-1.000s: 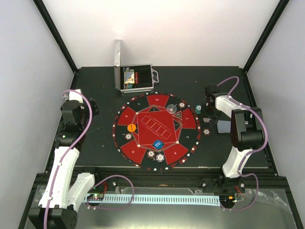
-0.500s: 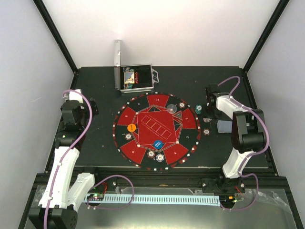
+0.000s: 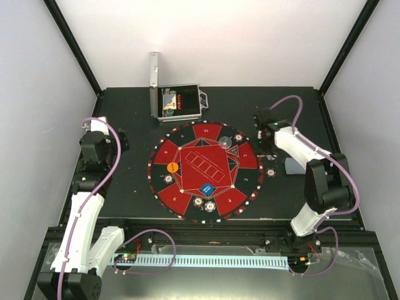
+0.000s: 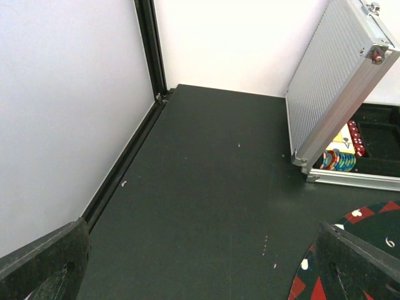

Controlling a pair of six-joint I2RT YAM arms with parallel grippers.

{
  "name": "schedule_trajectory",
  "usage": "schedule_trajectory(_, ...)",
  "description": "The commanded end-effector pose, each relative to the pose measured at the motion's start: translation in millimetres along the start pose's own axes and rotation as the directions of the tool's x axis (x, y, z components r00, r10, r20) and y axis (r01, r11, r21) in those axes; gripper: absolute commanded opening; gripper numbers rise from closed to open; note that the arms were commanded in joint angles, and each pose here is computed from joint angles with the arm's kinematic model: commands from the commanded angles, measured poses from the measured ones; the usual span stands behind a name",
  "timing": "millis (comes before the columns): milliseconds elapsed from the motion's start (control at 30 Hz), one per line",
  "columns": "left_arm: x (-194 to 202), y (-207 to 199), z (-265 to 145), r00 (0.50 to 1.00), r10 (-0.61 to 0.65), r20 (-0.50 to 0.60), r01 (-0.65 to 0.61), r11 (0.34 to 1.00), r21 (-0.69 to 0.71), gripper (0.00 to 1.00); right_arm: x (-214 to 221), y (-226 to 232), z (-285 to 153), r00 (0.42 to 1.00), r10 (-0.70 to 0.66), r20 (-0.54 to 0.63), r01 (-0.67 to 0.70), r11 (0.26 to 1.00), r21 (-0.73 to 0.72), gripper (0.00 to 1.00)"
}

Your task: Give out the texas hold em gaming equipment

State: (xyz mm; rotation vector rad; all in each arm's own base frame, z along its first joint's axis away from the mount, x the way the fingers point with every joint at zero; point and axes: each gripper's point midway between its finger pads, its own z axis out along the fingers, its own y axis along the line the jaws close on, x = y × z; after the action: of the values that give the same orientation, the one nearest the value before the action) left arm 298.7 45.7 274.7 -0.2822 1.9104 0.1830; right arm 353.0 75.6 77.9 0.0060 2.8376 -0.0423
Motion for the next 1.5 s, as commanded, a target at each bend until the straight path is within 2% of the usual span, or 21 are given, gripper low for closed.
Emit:
schedule_trajectory(0, -16, -2, -4, 0.999, -0.008, 0.045, 0.007, 1.000, 0.010, 0.99, 8, 72, -24, 0.991, -0.130, 0.031, 0.133, 0.988, -0.081, 0.40)
schedule_trajectory(233, -13, 1, -2, 0.999, -0.005, 0.032, 0.005, 1.000, -0.010, 0.99, 35, 205, -25, 0.936, -0.350, 0.036, 0.349, 0.913, -0.209, 0.40)
schedule_trajectory(333, -12, 6, 1, 1.000, -0.007, 0.018, 0.008, 0.999, -0.041, 0.99, 37, 258, -30, 0.905, -0.420, 0.072, 0.424, 0.871, -0.247, 0.40)
schedule_trajectory(467, -12, 21, 0, 1.000, -0.008, 0.018, 0.010, 0.994, -0.108, 0.99, 48, 309, -28, 0.860, -0.503, 0.087, 0.507, 0.822, -0.261, 0.40)
schedule_trajectory(600, -13, 23, -2, 1.000, -0.004, 0.028, 0.007, 0.993, -0.116, 0.99, 56, 347, -19, 0.824, -0.559, 0.092, 0.561, 0.782, -0.271, 0.40)
schedule_trajectory(1033, -13, 24, -1, 1.000, -0.007, 0.024, 0.010, 0.993, -0.117, 0.99, 67, 418, -14, 0.764, -0.625, 0.161, 0.640, 0.699, -0.320, 0.40)
schedule_trajectory(1467, -13, 37, -4, 1.000, -0.001, 0.025, 0.006, 0.983, -0.186, 0.99, 63, 447, -4, 0.755, -0.624, 0.204, 0.650, 0.666, -0.366, 0.40)
